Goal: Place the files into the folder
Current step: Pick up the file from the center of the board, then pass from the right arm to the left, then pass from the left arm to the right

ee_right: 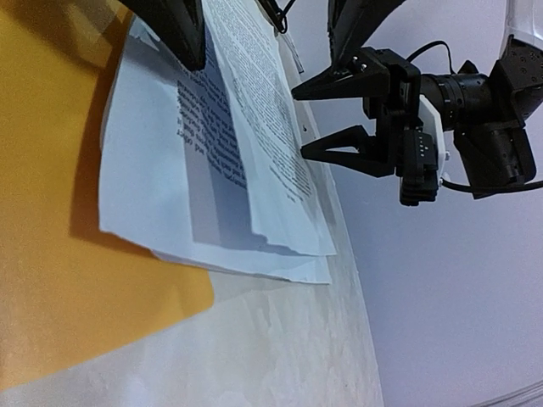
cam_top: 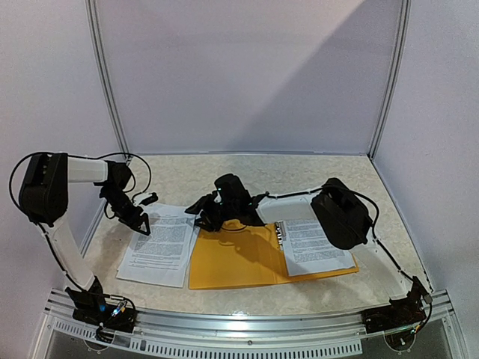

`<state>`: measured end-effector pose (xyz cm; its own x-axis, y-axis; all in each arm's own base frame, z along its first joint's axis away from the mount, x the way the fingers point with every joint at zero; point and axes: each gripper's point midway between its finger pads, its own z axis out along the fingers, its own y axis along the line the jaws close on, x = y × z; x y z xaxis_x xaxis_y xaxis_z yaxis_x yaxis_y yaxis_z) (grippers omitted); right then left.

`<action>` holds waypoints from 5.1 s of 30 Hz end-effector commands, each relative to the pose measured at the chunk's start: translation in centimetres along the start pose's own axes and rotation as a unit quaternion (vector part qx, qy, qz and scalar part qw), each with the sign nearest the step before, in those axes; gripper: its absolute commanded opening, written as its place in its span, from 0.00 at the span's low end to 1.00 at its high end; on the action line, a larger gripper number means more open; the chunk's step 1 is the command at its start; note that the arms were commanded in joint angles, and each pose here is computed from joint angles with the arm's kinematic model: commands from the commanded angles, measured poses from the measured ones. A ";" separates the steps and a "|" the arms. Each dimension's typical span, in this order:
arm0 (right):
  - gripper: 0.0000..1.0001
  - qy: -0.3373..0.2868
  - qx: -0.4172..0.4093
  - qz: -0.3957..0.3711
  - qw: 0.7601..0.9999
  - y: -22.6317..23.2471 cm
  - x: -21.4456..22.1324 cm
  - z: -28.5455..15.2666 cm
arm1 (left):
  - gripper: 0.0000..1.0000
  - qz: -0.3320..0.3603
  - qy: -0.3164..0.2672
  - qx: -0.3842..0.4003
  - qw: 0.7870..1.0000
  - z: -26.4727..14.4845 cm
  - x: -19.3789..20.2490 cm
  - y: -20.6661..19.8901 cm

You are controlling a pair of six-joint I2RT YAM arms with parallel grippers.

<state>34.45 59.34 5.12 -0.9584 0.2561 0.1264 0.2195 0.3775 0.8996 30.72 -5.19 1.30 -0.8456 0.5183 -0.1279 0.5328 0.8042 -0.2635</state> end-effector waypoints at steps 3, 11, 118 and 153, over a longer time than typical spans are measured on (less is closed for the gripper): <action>0.51 0.011 0.028 0.002 1.000 -2.6 1.3 1.7 | 0.64 -0.008 0.029 0.023 0.999 2.7 1.5 0.1; 0.30 0.041 -0.028 -0.009 0.999 -0.3 2.8 3.3 | 0.64 -0.009 0.026 0.033 0.999 2.8 1.4 -0.2; 0.81 -0.073 -0.197 -0.574 0.791 11.9 1.7 -39.9 | 0.00 0.386 -0.387 0.284 0.788 -25.4 -15.1 -42.2; 0.00 0.031 -0.017 -0.351 0.936 3.9 -1.1 -41.4 | 0.92 0.209 -0.342 0.156 0.903 -19.2 -20.3 -32.5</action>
<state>28.57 27.65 33.91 -0.6461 -0.0266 -0.7627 -0.7530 0.1849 0.6315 27.58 -39.03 34.70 -0.3792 0.2829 -0.8810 0.9138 0.2640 -0.3085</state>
